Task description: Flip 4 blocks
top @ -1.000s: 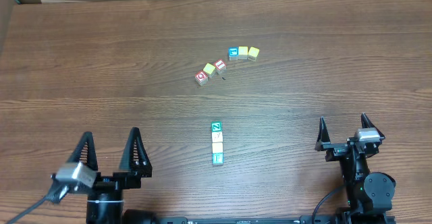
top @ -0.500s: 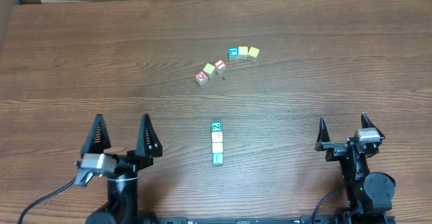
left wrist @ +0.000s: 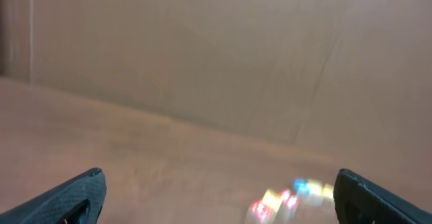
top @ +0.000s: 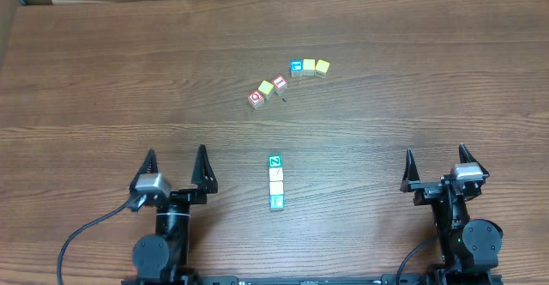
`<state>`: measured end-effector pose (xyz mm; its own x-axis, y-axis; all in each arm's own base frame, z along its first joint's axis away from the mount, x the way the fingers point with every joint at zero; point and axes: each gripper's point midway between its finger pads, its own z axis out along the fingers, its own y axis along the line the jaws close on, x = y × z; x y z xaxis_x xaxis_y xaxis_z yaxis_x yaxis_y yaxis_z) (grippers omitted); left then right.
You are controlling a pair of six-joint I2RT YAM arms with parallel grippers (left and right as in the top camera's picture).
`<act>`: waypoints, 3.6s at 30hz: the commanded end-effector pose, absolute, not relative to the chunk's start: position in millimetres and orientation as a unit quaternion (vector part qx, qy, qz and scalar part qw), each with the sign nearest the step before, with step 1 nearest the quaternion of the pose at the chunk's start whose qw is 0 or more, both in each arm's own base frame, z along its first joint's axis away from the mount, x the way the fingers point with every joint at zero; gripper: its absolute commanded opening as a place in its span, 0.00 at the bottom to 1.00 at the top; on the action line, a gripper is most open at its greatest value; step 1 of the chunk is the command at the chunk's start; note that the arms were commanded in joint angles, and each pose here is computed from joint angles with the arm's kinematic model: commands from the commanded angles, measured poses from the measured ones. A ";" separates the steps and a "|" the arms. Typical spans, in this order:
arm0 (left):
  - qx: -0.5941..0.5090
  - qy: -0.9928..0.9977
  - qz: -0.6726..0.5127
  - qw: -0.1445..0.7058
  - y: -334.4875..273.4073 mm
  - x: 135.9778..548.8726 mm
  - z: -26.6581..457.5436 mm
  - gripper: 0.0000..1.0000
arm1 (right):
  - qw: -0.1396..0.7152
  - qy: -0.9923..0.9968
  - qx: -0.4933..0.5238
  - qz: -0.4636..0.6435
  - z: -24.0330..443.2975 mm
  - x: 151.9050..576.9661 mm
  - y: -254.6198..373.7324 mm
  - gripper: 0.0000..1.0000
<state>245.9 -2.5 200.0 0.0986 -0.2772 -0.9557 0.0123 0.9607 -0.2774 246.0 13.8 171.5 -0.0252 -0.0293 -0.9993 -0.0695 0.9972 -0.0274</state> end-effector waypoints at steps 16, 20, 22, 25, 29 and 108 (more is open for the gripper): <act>0.022 0.733 -0.025 0.679 -16.2 245.6 155.9 1.00 | 0.699 0.715 -0.034 0.012 169.6 246.1 12.8 1.00; 0.022 0.734 -0.025 0.679 -16.2 245.6 155.8 1.00 | 0.699 0.715 -0.034 0.012 169.6 246.1 12.8 1.00; 0.022 0.734 -0.025 0.679 -16.2 245.6 155.8 1.00 | 0.699 0.715 -0.034 0.012 169.6 246.1 12.8 1.00; 0.022 0.734 -0.025 0.679 -16.2 245.6 155.8 1.00 | 0.699 0.715 -0.034 0.012 169.6 246.1 12.8 1.00; 0.022 0.734 -0.025 0.679 -16.2 245.6 155.8 1.00 | 0.699 0.715 -0.034 0.012 169.6 246.1 12.8 1.00; 0.022 0.734 -0.025 0.679 -16.2 245.6 155.8 1.00 | 0.699 0.715 -0.034 0.012 169.6 246.1 12.8 1.00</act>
